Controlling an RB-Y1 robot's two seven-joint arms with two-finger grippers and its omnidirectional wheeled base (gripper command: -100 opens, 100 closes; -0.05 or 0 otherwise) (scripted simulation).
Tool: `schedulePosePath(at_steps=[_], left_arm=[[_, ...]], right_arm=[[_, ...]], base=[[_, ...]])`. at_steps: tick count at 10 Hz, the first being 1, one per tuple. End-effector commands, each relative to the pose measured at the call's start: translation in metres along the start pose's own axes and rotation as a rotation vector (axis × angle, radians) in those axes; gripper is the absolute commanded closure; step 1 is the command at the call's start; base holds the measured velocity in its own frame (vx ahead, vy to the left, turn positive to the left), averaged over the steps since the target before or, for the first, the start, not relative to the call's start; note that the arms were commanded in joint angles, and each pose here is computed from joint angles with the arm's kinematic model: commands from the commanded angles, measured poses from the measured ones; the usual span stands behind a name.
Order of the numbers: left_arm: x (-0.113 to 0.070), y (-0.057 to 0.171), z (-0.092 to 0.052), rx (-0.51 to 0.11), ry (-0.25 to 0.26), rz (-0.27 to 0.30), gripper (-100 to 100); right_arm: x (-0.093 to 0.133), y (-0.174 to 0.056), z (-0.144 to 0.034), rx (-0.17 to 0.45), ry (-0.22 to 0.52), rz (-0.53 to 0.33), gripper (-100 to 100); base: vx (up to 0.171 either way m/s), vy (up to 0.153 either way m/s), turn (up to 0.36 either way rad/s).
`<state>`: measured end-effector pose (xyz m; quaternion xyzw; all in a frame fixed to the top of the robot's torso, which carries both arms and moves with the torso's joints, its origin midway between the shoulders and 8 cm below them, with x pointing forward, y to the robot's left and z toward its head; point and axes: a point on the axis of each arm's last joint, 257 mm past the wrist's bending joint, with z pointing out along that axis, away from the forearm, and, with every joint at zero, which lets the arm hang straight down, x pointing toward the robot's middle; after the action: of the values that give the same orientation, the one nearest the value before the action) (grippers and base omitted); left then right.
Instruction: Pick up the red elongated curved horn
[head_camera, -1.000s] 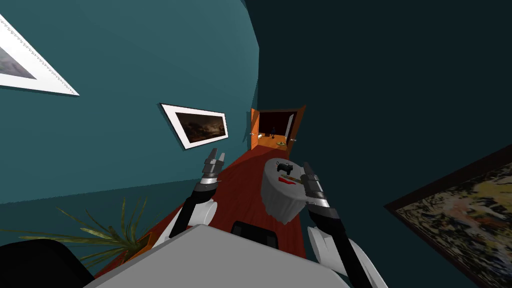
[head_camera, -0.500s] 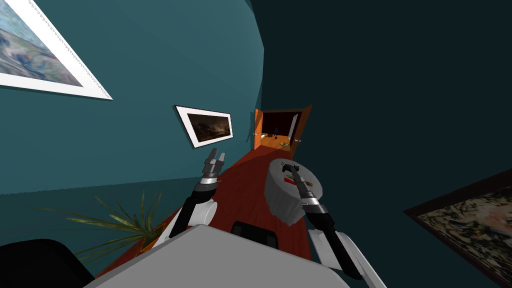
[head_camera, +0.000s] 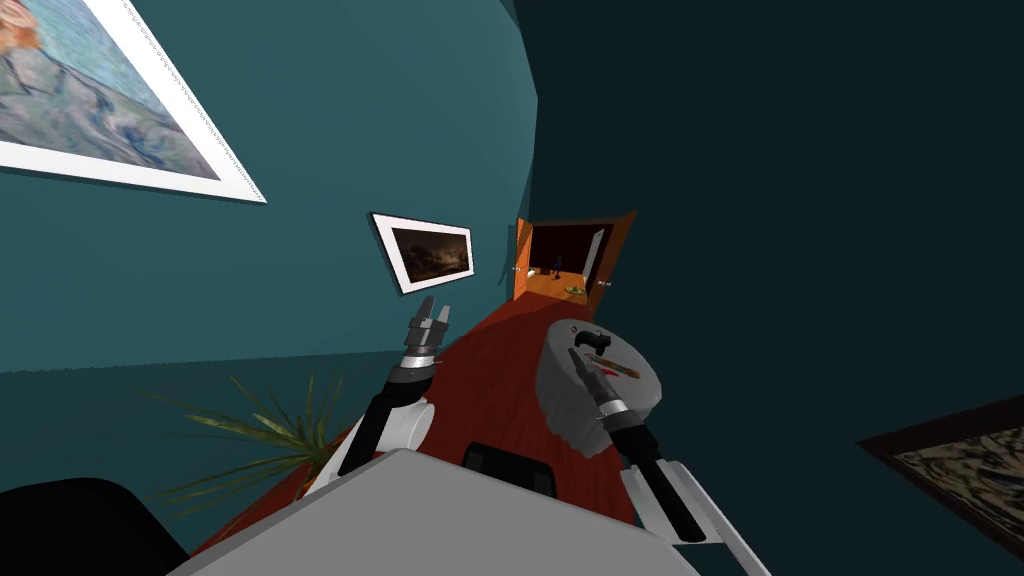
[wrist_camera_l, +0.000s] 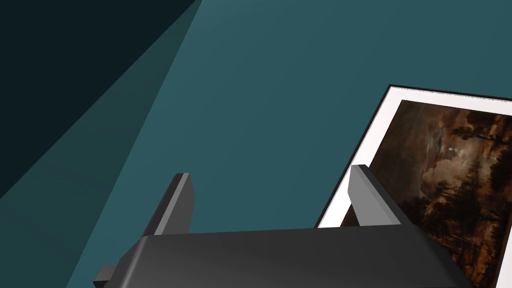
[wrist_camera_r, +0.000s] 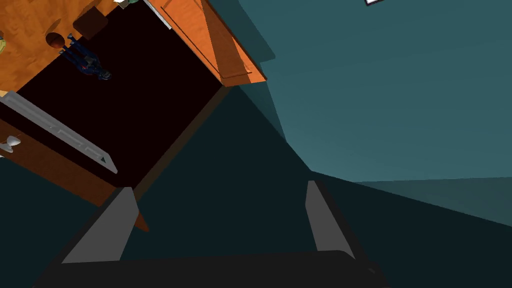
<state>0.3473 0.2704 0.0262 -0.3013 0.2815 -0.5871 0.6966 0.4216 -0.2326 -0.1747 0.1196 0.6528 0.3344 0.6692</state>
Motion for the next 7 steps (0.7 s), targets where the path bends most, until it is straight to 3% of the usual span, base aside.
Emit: schedulePosePath(at_steps=[1,2,4,7], left_arm=[[0.0,0.0,0.0,0.0,0.0,0.0,0],[0.0,0.0,0.0,0.0,0.0,0.0,0],[0.0,0.0,0.0,0.0,0.0,0.0,0],[0.0,0.0,0.0,0.0,0.0,0.0,0]], right_arm=[[0.029,-0.02,-0.004,0.037,0.093,-0.1,-100],[0.028,-0.021,-0.005,0.035,0.102,-0.115,-100],[0.062,-0.056,-0.016,0.077,0.226,-0.257,-100],[0.087,-0.095,-0.034,0.105,0.358,-0.428,-100]], base=[[-0.004,0.094,0.146],[-0.004,0.068,0.037],[0.006,0.079,0.125],[0.015,0.068,0.085]])
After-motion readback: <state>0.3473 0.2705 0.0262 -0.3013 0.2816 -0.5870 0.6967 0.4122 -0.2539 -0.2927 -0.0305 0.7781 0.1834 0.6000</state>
